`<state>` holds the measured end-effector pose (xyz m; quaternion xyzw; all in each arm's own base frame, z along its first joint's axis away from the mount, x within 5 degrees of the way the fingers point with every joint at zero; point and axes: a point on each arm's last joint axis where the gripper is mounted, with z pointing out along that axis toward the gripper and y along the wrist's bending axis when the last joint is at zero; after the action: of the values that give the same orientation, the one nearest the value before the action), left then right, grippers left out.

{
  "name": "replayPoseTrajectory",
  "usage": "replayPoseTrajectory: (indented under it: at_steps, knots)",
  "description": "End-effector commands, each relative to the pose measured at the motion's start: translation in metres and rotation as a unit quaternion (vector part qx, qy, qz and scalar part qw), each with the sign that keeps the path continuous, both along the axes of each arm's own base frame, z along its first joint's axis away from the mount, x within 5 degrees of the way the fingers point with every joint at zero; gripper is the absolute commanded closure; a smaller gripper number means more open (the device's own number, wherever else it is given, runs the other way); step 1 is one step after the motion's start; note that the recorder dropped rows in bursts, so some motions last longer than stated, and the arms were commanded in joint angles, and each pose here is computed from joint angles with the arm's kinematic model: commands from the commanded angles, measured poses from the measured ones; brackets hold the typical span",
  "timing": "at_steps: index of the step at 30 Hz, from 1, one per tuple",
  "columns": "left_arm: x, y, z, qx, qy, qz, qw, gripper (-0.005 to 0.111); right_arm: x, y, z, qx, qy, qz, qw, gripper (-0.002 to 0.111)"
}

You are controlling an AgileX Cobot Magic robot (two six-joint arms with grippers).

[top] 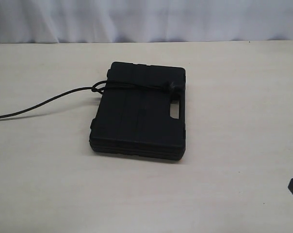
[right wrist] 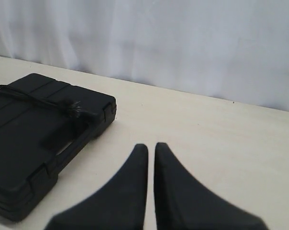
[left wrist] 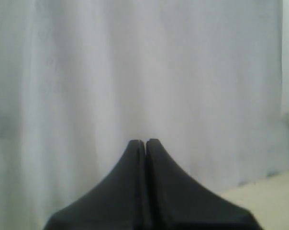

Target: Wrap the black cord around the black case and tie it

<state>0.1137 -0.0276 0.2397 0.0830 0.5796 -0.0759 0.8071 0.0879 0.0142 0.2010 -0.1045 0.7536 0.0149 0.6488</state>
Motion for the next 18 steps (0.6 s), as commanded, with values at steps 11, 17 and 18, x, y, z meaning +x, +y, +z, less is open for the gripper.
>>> replayPoseTrajectory:
  at_steps: [11,17,18]
  knots:
    - [-0.031,0.006,-0.033,0.06,0.18,-0.007,0.982,0.107,-0.032,-0.005,0.005,0.014,-0.081,0.004,0.997,0.104]
    - [-0.061,0.014,-0.014,0.026,0.043,-0.004,0.999,0.107,-0.032,-0.005,0.006,0.015,-0.089,0.002,0.996,0.104]
    - [-0.061,0.014,-0.014,0.025,0.041,-0.004,0.999,0.107,-0.032,-0.005,0.006,0.015,-0.089,0.002,0.996,0.104]
